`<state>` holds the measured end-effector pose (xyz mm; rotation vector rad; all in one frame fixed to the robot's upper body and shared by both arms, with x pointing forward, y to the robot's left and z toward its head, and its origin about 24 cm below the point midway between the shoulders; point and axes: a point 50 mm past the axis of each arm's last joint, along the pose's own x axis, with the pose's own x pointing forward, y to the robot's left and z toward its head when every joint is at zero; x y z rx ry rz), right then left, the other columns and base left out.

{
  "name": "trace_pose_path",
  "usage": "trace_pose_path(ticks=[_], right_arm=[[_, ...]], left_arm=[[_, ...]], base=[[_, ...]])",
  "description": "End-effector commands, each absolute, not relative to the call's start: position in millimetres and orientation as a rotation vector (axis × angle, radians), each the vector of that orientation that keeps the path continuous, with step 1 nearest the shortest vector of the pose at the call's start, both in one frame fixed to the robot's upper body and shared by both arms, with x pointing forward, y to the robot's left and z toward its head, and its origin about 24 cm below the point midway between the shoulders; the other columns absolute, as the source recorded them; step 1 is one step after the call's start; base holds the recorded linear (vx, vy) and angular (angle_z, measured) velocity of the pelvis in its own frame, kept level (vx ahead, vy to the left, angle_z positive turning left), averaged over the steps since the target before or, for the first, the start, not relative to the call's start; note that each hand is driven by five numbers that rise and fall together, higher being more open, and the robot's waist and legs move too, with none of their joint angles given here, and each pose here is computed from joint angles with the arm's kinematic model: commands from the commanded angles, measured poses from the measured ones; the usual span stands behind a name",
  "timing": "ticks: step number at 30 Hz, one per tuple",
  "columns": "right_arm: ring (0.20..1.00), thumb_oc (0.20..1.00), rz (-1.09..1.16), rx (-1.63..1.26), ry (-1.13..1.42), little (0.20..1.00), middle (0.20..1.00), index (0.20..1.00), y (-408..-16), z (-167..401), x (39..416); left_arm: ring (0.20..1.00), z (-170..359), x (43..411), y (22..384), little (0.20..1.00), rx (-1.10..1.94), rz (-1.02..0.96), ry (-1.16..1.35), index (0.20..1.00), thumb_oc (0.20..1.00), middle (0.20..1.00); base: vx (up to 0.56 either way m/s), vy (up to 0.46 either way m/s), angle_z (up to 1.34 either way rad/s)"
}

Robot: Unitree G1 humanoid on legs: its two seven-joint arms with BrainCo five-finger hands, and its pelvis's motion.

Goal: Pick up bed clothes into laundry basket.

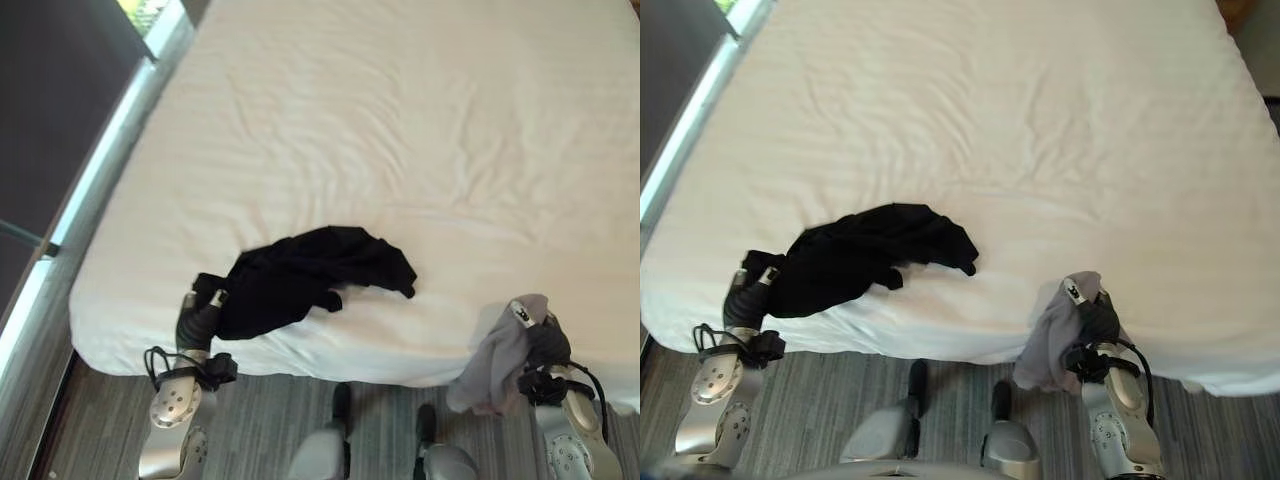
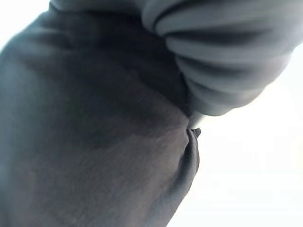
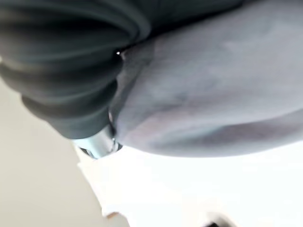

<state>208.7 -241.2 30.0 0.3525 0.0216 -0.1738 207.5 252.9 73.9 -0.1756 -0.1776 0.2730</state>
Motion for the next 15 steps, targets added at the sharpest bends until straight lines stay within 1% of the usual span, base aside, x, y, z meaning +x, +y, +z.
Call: trace_pose_path(ticks=[1,5,10,15], right_arm=[[0.2,0.2,-0.094,0.356,-0.225,0.2,0.2,0.2,-234,74,221],[0.2,0.2,-0.074,0.348,-0.306,0.2,0.2,0.2,-233,93,219],[0.2,0.2,-0.06,0.346,-0.333,0.2,0.2,0.2,-234,101,208],[0.2,0.2,-0.037,0.372,-0.248,0.2,0.2,0.2,-226,83,209]], left_arm=[[0.2,104,203,268,0.2,-0.2,0.306,-0.366,0.2,0.2,0.2],[0.2,113,191,267,0.2,-0.228,0.317,-0.411,0.2,0.2,0.2],[0.2,120,178,262,0.2,-0.247,0.28,-0.427,0.2,0.2,0.2],[0.2,93,187,245,0.2,-0.298,0.199,-0.29,0.2,0.2,0.2]], base=[[0.01,-0.009,0.15],[0.0,-0.018,0.08],[0.01,-0.018,0.09],[0.01,-0.011,0.02]])
